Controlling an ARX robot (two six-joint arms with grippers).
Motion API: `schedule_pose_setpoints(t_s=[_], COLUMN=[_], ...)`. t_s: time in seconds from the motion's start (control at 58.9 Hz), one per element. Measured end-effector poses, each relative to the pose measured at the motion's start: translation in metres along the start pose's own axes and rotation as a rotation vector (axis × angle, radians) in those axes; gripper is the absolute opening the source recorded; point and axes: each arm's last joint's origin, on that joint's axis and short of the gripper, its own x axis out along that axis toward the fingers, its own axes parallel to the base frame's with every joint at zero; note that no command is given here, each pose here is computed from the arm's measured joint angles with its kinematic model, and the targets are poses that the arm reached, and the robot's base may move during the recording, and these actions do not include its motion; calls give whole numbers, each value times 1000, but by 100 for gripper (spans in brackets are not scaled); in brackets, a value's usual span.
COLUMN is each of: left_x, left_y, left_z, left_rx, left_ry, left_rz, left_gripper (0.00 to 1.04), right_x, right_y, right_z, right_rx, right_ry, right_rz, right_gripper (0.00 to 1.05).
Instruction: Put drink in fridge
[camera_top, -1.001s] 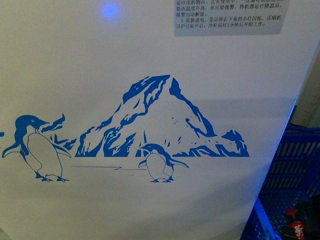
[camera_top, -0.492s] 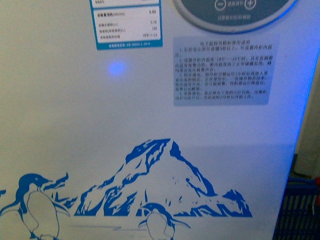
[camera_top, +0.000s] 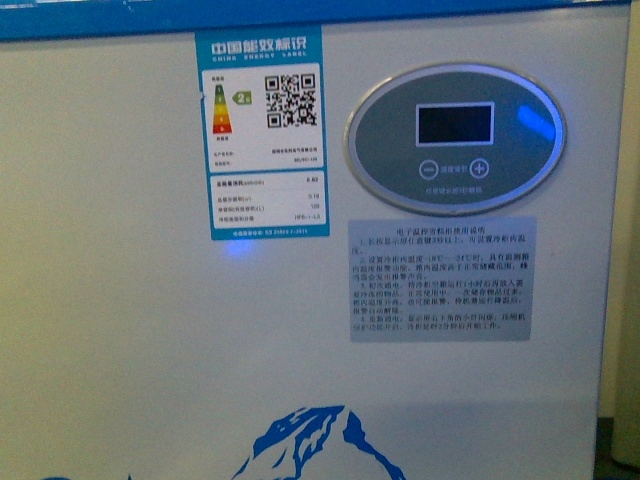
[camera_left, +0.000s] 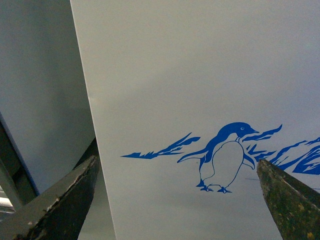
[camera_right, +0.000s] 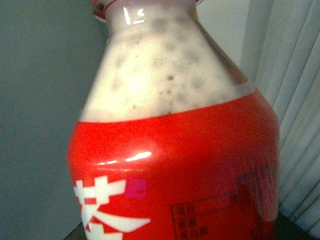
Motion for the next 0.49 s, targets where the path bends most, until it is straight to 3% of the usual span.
schedule_pose_setpoints(t_s=[0.254,0.492], left_x=[0,0], left_y=[0,0], left_z=[0,0], left_rx=[0,0], left_ry=[0,0], left_rz=[0,0], left_gripper=[97,97], right_x=[-83,-138], right_y=[16,18], right_z=[-5,-28], right_rx=[2,119], right_ry=[-138,-214], right_rz=[-24,-37], right_gripper=[40,40])
